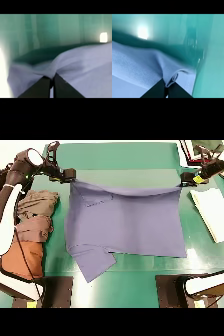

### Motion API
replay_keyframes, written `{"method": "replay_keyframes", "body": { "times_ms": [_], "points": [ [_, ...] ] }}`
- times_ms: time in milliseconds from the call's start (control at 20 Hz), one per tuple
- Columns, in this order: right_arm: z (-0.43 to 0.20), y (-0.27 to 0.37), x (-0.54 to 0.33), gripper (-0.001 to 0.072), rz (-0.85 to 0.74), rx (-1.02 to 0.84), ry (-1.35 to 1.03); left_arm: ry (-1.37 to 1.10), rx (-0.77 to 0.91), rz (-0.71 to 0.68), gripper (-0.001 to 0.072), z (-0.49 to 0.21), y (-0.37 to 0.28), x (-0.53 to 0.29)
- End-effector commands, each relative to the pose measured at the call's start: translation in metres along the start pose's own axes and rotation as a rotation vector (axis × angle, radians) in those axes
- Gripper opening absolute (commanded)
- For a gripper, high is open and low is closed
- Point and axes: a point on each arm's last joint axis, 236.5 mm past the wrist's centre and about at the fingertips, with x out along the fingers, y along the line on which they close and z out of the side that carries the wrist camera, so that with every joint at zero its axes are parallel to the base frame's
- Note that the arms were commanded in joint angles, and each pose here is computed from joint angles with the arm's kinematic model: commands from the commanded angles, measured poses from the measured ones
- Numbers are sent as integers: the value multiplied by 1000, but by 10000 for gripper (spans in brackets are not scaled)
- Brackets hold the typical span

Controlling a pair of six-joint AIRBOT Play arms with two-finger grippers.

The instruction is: Fold the shirts.

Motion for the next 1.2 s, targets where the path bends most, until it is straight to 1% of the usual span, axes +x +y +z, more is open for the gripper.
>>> {"method": "replay_keyframes", "body": {
  "times_ms": [0,100,200,300,450,600,650,700,750,800,850,900,1000,1050,1100,1150],
  "points": [
    [19,-2,3,17,-6,-38,-17,-36,-33,-19,24,19,12,2],
    [5,-4,2,17,-1,-41,36,23,-42,-67,24,8,21,-5],
    [-20,-8,7,17,0,-35,102,160,26,-78,24,-24,26,-9],
    [-45,-8,18,17,4,-17,142,267,51,-99,24,-52,25,-8],
    [-76,-8,30,17,6,5,179,365,18,-108,25,-86,29,4],
    [-95,-7,36,19,5,24,180,504,-18,-118,24,-134,32,15],
    [-97,-7,37,70,2,37,170,538,-53,-113,25,-146,34,17],
    [-98,-8,35,305,1,50,159,554,-73,-108,57,-152,34,18],
    [-97,-10,30,364,-2,61,145,560,-83,-106,324,-153,34,16],
    [-97,-10,22,364,-2,64,136,559,-98,-98,435,-152,33,12],
    [-98,-10,11,365,-6,62,128,549,-92,-96,434,-148,30,3],
    [-100,-11,-2,364,-8,67,121,535,-76,-85,415,-146,28,-7],
    [-109,-9,-31,364,-12,69,100,518,-27,35,416,-160,39,-28],
    [-114,-5,-42,364,-15,58,82,524,-5,93,417,-177,45,-39],
    [-118,-2,-51,364,-18,48,59,541,0,110,418,-199,43,-47],
    [-123,0,-57,364,-21,45,36,562,0,96,418,-226,36,-55]
  ]
}}
